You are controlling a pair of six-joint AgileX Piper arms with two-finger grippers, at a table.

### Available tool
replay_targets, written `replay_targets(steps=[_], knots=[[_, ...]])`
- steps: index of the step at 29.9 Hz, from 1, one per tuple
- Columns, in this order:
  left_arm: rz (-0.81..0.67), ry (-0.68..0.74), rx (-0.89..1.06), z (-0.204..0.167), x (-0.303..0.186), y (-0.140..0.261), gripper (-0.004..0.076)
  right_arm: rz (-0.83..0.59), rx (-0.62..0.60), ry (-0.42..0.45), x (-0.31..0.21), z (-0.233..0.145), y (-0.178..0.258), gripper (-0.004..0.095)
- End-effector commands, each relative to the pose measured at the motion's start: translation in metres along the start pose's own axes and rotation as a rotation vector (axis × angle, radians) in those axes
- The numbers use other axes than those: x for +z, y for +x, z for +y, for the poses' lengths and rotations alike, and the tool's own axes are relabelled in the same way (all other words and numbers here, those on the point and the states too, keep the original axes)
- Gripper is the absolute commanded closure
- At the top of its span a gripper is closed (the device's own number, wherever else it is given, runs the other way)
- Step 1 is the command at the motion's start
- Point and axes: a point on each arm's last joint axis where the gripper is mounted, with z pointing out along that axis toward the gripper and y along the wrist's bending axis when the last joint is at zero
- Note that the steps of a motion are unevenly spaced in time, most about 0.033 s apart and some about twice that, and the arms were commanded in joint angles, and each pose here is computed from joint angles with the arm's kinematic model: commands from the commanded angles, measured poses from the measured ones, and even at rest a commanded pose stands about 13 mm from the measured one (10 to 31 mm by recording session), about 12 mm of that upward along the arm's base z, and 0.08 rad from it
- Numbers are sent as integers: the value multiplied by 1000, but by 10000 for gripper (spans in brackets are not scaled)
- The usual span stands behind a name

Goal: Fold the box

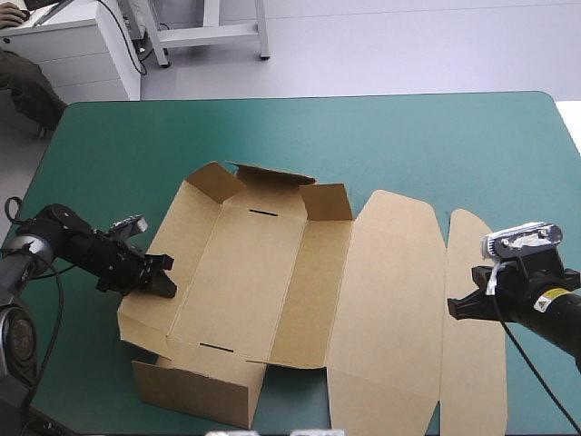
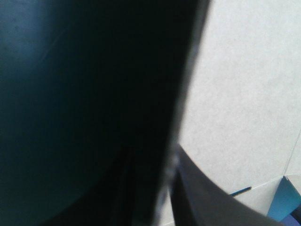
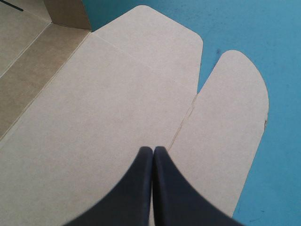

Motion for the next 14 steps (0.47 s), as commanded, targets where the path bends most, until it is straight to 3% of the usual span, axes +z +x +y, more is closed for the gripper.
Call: replay_targets(steps=[1, 3, 14], knots=[[33, 87, -3, -17, -11, 6, 667, -89, 2, 13, -6, -1, -11, 928], [33, 87, -3, -17, -11, 6, 734, -89, 2, 13, -6, -1, -11, 928], [-82, 74, 142, -30, -19, -10, 731, -92, -4, 21, -6, -2, -12, 928]])
